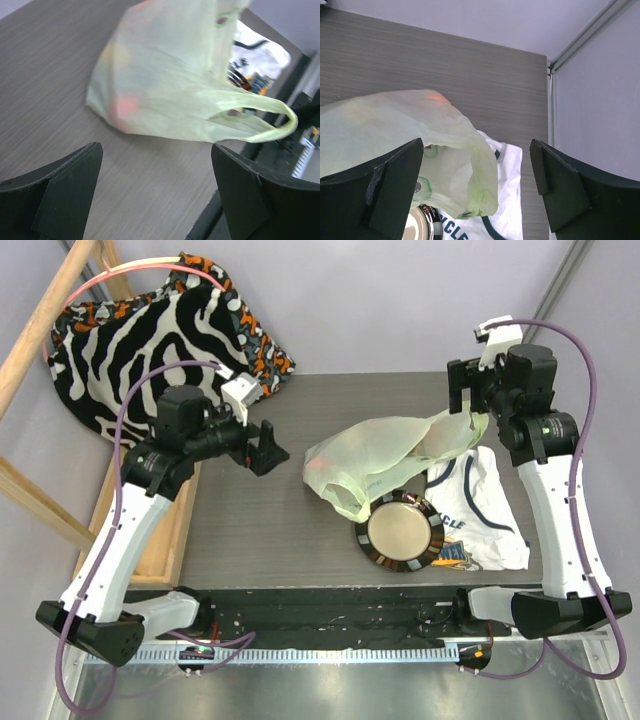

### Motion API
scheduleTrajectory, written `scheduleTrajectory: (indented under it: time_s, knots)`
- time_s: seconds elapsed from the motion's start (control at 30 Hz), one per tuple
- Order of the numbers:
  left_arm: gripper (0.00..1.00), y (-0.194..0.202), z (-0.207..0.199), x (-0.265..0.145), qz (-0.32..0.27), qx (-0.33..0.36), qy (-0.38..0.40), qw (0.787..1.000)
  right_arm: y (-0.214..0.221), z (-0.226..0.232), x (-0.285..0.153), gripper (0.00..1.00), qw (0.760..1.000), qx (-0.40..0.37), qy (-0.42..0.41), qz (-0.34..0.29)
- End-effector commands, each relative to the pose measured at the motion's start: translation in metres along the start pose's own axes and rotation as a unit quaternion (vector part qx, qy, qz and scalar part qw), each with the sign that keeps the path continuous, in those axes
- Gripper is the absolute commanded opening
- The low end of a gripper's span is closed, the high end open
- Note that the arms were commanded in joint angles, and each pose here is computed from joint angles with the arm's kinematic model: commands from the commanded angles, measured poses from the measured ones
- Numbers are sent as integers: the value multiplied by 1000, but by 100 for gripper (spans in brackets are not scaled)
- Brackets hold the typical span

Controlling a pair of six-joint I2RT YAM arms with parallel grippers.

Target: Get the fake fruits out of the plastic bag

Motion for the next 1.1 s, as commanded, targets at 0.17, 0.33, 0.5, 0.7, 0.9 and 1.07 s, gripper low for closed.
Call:
scheduleTrajectory:
  time_s: [0.17, 0.33, 0.5, 0.7, 0.9, 1.07]
  knots:
    - [95, 11, -53, 14, 41, 71, 171, 982, 30, -14, 6, 96, 989, -36, 105, 95]
    - [95, 5, -84, 33, 42, 26, 241, 969, 36, -21, 0, 96, 983, -53, 142, 106]
    - [95, 2, -105, 50, 57, -7, 291, 955, 48, -17, 8, 94, 980, -45, 134, 143]
    - [95, 8, -117, 74, 72, -20, 307, 949, 54, -8, 11, 62, 983, -41, 70, 166]
    - [95, 12, -130, 99, 92, -13, 313, 945, 60, -3, 9, 60, 984, -29, 46, 172]
    - [88, 23, -136, 118, 117, -15, 306, 945, 68, 1, 15, 57, 982, -20, 35, 183]
Point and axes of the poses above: each gripper's point midway between its finger pads, its own x axis out along the fingers, its own z axis along the line the jaws close on, y = z × x, the point moved 10 cm from there along -x, back along the fingers, and after that the axes turned 6 degrees about x, right-handed, at the moved point
